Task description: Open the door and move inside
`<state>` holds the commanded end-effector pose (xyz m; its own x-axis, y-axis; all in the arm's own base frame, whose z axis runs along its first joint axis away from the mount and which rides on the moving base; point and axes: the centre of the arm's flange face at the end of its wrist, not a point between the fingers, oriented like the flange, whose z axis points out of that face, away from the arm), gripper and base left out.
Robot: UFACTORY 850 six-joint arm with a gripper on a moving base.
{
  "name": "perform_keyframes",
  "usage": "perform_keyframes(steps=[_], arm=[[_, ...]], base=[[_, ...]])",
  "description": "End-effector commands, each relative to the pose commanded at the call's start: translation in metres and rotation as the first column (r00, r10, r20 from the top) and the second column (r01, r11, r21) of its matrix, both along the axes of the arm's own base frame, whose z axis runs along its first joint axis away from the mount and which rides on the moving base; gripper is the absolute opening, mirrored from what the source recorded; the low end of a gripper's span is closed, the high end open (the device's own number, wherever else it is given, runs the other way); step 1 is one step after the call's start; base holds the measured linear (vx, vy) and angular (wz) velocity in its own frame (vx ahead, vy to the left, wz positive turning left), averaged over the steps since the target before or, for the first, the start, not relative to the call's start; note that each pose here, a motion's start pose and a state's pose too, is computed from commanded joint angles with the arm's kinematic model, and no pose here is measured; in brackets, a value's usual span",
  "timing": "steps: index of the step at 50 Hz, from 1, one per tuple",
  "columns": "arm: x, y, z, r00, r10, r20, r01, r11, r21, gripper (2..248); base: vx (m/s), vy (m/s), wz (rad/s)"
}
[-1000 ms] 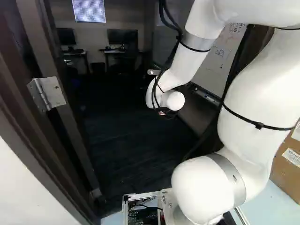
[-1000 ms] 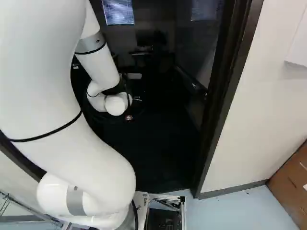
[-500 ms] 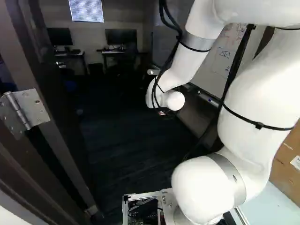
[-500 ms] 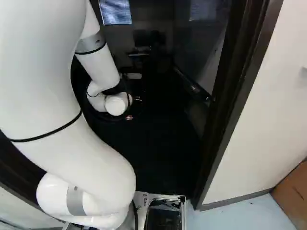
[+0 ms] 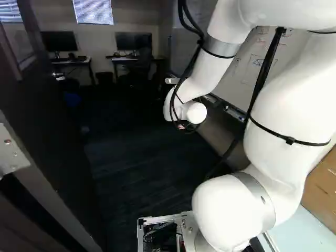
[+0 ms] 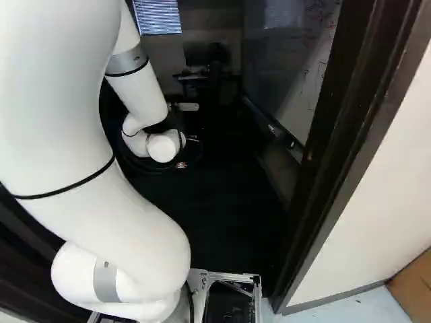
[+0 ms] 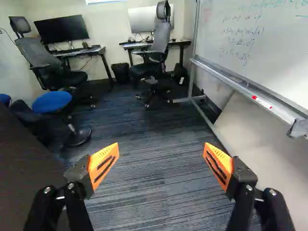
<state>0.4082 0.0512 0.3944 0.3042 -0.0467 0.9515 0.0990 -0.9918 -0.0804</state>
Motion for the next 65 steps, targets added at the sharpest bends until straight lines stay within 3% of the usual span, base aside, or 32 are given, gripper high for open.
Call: perform_keyframes(steps=[29, 65], arm=[[0.0000, 0.0000, 0.0000, 1.000, 0.000, 0.000, 0.000, 1.000, 0.000, 247], [0.0000, 0.0000, 0.0000, 1.000, 0.000, 0.000, 0.000, 1.000, 0.000, 247]], base=[[0.147, -0.001, -0.021], [0.177, 0.100, 0.047]])
